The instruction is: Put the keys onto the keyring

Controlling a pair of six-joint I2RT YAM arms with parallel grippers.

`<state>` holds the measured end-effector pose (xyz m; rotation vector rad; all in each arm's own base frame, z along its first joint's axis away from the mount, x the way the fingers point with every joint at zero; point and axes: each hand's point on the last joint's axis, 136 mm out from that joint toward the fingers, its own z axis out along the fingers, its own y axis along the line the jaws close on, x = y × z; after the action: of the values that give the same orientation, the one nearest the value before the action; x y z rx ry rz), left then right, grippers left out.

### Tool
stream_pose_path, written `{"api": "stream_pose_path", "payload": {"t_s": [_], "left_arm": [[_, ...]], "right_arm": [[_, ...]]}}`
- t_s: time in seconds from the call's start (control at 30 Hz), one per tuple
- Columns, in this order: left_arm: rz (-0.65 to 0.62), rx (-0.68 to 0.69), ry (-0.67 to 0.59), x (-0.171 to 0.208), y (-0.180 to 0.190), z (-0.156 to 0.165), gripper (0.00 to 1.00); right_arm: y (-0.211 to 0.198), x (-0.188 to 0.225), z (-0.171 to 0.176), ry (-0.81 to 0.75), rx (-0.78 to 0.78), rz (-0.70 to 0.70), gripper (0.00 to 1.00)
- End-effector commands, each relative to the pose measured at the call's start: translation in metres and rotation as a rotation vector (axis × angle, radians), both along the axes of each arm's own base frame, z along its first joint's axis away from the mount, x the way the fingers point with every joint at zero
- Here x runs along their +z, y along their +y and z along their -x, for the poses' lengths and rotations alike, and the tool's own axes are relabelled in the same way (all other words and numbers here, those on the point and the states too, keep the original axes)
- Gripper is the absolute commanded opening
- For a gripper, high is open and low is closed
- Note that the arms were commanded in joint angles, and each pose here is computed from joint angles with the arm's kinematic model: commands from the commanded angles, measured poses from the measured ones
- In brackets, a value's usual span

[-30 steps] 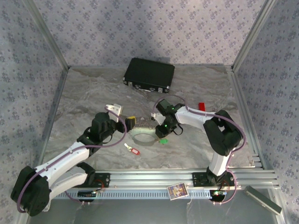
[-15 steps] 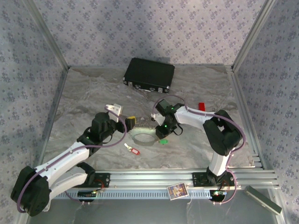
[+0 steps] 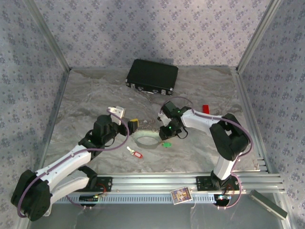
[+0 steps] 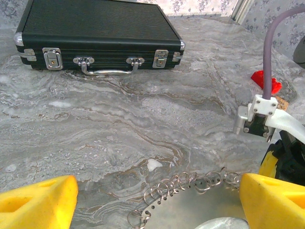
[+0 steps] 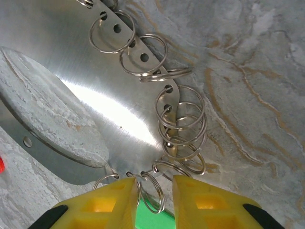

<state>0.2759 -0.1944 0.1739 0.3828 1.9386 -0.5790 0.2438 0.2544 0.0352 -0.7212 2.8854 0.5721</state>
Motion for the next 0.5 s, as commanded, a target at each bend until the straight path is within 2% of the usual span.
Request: {"api": "stream_pose_path", "payload": {"t_s": [0.0,0.47], "left_arm": [[0.011,-0.005,0.008,0.000,-0.002,0.002,0.87],[0.019,-0.007,0.012,0.000,-0.005,0.000,0.87]], "right_arm": [[0.000,0.008,0.004,0.006,-0.057,-0.041,0.26],[-0.006,-0.005,0.014,0.024,-0.088,-0.045,0.24]]}}
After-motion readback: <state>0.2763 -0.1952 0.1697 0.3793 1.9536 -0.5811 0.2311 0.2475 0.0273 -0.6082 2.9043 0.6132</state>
